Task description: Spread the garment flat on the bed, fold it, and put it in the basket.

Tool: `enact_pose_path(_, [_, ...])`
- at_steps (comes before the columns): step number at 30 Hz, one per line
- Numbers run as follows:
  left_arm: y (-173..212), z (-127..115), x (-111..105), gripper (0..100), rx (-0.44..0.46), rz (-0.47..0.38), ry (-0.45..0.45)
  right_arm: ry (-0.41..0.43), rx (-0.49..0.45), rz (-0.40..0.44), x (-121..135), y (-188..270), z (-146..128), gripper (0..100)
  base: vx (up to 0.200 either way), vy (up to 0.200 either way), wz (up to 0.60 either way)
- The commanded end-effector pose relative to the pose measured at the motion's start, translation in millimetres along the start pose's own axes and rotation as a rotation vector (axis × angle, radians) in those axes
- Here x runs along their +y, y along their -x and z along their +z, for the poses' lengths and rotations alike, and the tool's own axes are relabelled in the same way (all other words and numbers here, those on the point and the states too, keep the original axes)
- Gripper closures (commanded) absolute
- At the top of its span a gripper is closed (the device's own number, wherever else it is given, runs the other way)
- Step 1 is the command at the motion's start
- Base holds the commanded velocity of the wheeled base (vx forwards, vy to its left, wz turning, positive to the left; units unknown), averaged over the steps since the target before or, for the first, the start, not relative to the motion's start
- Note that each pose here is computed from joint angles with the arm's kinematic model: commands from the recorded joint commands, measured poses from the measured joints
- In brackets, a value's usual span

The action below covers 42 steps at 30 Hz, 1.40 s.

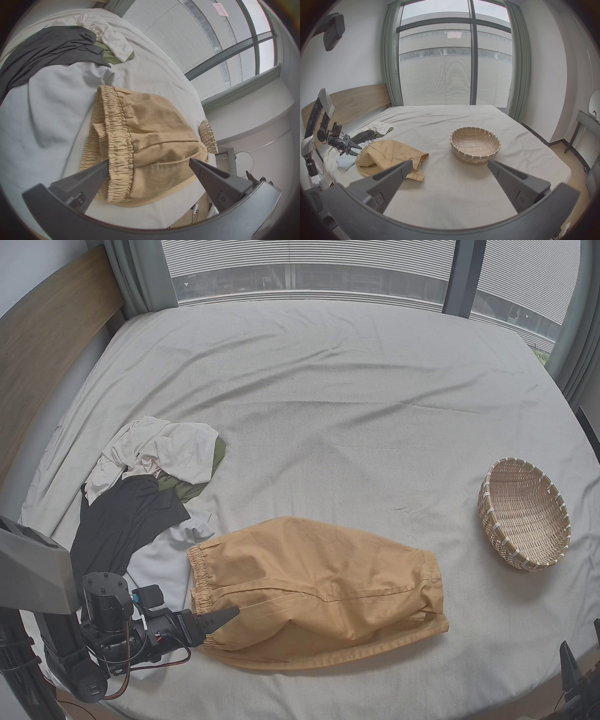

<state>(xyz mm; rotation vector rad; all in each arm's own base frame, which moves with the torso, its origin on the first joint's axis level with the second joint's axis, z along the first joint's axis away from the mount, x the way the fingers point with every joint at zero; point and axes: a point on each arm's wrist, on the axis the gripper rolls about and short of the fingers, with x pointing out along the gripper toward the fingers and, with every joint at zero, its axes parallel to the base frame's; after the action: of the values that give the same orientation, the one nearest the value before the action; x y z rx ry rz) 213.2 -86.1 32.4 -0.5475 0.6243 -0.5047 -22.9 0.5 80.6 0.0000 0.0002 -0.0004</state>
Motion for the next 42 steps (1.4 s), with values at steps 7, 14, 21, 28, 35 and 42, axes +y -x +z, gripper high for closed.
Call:
enact_pose_path(7, [11.7, 14.9, -19.2, 0, -0.083, -0.082, -0.009, 0.001, 0.012, 0.0, 0.0, -0.9, -5.0, 0, 0.0, 0.0, 0.0])
enact_pose_path(14, [14.8, 14.9, -25.2, 0, -0.059, -0.143, 0.013, 0.0, 0.012, 0.0, 0.0, -0.9, -5.0, 0, 0.0, 0.0, 0.0])
enact_pose_path(21, [1.3, 9.1, -16.2, 0, -0.011, -0.12, 0.023, 0.0, 0.012, 0.0, 0.0, -0.9, -5.0, 0, 0.0, 0.0, 0.0])
enact_pose_path(28, [-18.2, 13.4, -12.6, 0, -0.019, -0.126, 0.024, 0.0, 0.012, 0.0, 0.0, -0.9, -5.0, 0, 0.0, 0.0, 0.0])
enact_pose_path(35, [-23.8, 14.4, -14.9, 0, -0.02, -0.141, 0.019, 0.0, 0.012, 0.0, 0.0, -0.9, -5.0, 0, 0.0, 0.0, 0.0])
enact_pose_path(42, [-7.9, 30.6, -31.0, 0, -0.098, -0.202, 0.05, 0.001, 0.012, 0.0, 0.0, -0.9, -5.0, 0, 0.0, 0.0, 0.0])
